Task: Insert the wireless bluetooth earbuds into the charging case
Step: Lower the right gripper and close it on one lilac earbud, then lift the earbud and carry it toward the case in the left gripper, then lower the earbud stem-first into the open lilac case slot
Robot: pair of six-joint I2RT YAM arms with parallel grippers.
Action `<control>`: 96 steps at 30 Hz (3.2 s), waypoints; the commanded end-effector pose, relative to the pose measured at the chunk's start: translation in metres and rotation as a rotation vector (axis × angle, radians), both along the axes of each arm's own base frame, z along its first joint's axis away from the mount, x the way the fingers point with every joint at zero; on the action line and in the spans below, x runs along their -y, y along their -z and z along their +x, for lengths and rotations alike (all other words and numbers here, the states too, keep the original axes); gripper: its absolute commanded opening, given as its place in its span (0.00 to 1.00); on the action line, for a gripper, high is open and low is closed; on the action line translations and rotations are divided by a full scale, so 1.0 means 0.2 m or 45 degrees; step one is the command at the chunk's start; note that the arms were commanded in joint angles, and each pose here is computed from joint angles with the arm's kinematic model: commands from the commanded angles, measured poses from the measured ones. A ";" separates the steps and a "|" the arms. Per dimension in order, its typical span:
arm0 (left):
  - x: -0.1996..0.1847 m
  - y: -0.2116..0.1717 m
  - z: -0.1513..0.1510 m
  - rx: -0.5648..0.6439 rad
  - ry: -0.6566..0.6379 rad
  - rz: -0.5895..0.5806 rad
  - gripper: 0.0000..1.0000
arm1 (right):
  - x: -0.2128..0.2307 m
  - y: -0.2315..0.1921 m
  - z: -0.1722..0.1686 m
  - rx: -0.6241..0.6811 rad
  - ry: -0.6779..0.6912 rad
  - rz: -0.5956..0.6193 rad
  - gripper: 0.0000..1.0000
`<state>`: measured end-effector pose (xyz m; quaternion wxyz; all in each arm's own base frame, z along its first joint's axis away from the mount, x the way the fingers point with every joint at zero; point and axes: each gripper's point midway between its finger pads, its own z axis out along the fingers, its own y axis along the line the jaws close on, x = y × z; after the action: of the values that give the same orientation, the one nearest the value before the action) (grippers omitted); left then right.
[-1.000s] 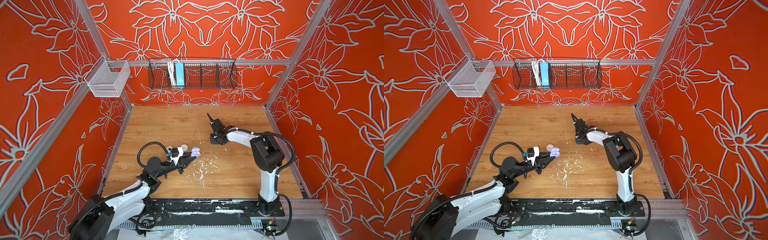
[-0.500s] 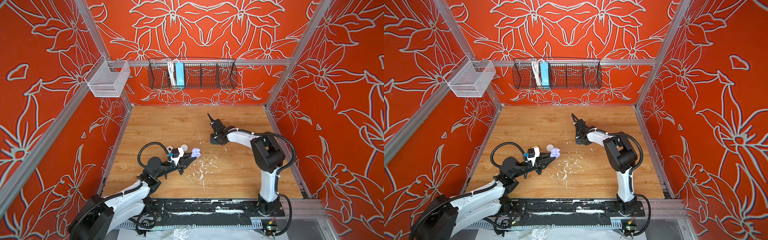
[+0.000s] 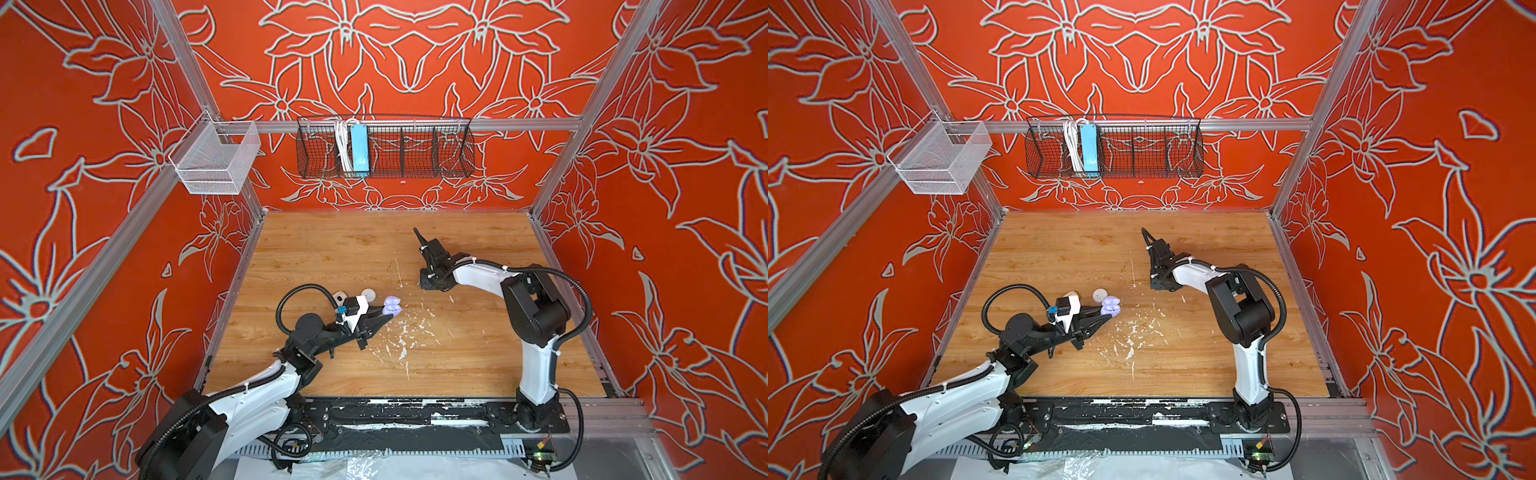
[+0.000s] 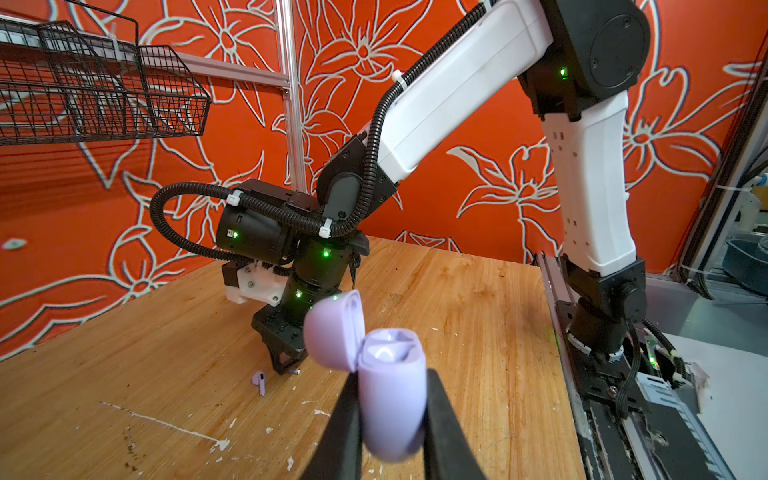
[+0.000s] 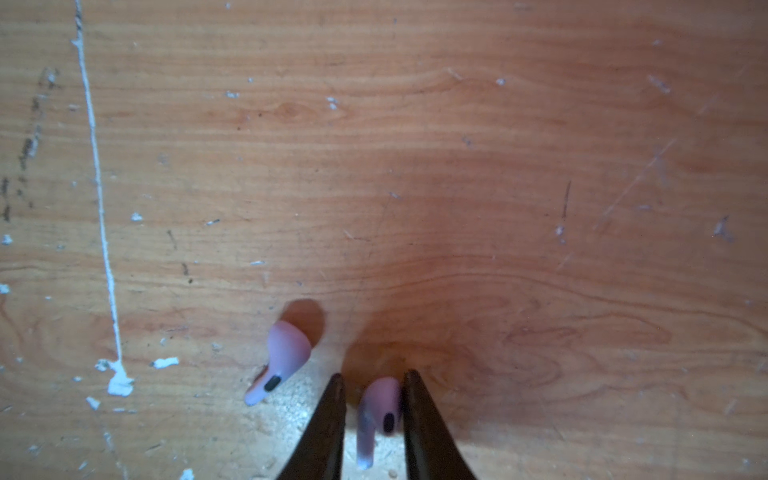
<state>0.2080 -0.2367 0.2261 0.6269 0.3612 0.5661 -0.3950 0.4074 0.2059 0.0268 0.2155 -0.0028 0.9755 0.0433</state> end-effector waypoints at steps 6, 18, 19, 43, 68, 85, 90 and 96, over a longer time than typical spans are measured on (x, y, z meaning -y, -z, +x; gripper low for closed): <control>0.01 -0.07 -0.02 0.067 0.023 -0.021 0.00 | 0.03 -0.01 -0.08 -0.021 0.033 -0.008 0.18; -0.01 -0.07 0.00 0.072 -0.026 -0.058 0.00 | -0.01 -0.41 -0.14 0.228 0.033 0.129 0.15; -0.03 -0.06 0.01 0.066 -0.055 -0.075 0.00 | -0.02 -0.50 -0.17 0.281 0.025 0.157 0.15; -0.10 -0.21 -0.18 0.290 -0.009 -0.237 0.00 | -0.65 -1.68 -1.25 1.203 -0.875 1.381 0.15; -0.14 -0.26 -0.24 0.346 -0.067 -0.252 0.00 | -0.74 -1.57 -1.35 1.354 -0.974 1.393 0.15; -0.14 -0.28 -0.27 0.380 -0.046 -0.262 0.00 | -0.77 -1.51 -1.31 1.376 -0.942 1.352 0.15; -0.15 -0.29 -0.27 0.376 -0.063 -0.284 0.00 | -0.75 -1.49 -1.30 1.376 -0.923 1.354 0.14; -0.17 -0.31 -0.29 0.393 -0.075 -0.296 0.00 | -0.78 -1.46 -1.30 1.340 -0.924 1.385 0.14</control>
<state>0.1537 -0.2064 0.2825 0.7432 0.3311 0.4369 -0.3835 0.1488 0.3596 0.3240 0.5912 -0.2360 0.5313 0.5590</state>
